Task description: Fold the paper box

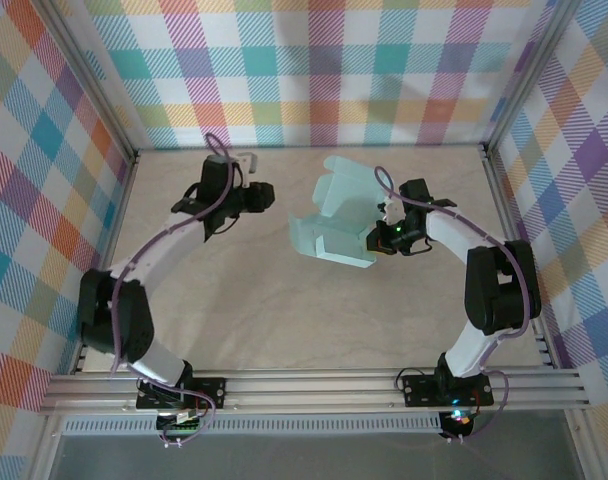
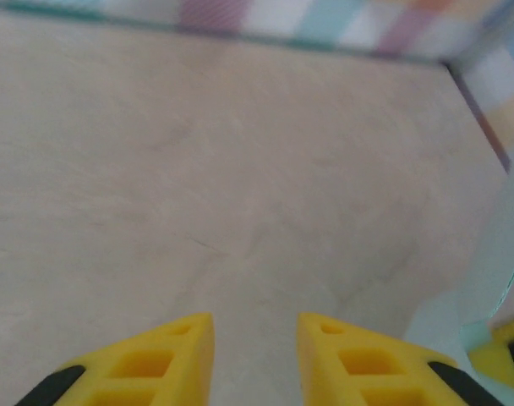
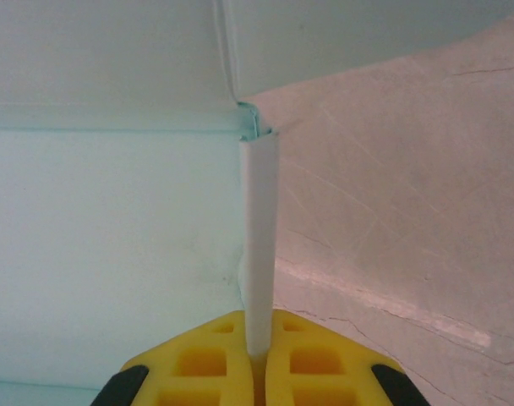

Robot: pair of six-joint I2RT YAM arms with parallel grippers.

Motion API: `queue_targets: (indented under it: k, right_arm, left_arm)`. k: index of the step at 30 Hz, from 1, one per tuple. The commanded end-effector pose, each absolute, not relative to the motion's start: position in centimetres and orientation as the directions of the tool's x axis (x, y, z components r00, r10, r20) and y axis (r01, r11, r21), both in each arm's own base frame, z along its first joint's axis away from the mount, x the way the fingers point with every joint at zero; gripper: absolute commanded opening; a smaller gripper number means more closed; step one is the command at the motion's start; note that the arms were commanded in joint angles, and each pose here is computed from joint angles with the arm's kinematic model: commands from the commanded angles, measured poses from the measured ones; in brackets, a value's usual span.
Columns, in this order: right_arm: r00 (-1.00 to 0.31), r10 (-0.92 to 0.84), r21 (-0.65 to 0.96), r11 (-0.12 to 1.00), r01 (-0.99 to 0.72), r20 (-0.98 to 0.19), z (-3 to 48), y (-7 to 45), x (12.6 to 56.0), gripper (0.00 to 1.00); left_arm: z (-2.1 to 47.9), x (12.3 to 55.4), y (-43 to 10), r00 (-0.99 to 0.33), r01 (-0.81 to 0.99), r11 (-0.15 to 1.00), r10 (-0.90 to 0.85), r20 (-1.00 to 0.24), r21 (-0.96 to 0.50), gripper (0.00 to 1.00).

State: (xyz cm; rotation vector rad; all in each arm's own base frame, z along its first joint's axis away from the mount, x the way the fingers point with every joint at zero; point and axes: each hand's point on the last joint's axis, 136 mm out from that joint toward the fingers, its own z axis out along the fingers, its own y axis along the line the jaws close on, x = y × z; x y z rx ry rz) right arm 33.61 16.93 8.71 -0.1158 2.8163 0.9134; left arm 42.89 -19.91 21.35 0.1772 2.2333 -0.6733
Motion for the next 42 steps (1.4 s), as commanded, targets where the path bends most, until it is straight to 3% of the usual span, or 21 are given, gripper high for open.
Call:
queue_targets:
  k: [1, 7, 13, 23, 25, 33, 38, 42]
  right_arm:
    - [-0.97, -0.073, 0.61, 0.766, -0.204, -0.232, 10.4, 17.8, 32.9, 0.02]
    - [-0.971, -0.089, 0.616, 0.759, -0.211, -0.222, 10.3, 17.9, 32.6, 0.03]
    - [-0.971, -0.088, 0.627, 0.749, -0.212, -0.222, 10.5, 18.3, 33.1, 0.03]
    - [-0.969, -0.084, 0.644, 0.734, -0.217, -0.231, 10.9, 18.6, 33.2, 0.03]
    - [-0.97, -0.08, 0.656, 0.723, -0.215, -0.229, 11.0, 18.9, 33.2, 0.03]
    - [-0.968, -0.105, 0.69, 0.684, -0.237, -0.228, 11.4, 20.0, 32.7, 0.03]
    - [-0.97, -0.124, 0.703, 0.67, -0.238, -0.21, 11.1, 20.5, 32.1, 0.03]
    - [-0.969, -0.128, 0.704, 0.668, -0.243, -0.213, 11.1, 20.7, 32.0, 0.03]
  left_arm:
    - [21.0, 40.3, -23.7, -0.735, 0.542, 0.697, 0.123, -0.667, -0.469, 0.29]
    - [20.1, 38.2, -26.3, -0.739, 0.646, 0.547, 0.27, -0.617, -0.533, 0.27]
    - [18.2, 35.7, -27.7, -0.713, 0.692, 0.524, 0.392, -0.581, -0.497, 0.33]
    - [16.0, 36.1, -28.8, -0.735, 0.671, 0.56, 0.416, -0.535, -0.486, 0.32]
    - [15.9, 36.4, -29.1, -0.734, 0.668, 0.577, 0.402, -0.548, -0.47, 0.38]
    - [14.9, 39.0, -29.4, -0.748, 0.608, 0.683, 0.32, -0.582, -0.405, 0.45]
    - [15.1, 40.1, -29.7, -0.756, 0.577, 0.699, 0.261, -0.601, -0.422, 0.45]
    - [14.7, 41.3, -29.5, -0.795, 0.492, 0.751, 0.181, -0.579, -0.441, 0.37]
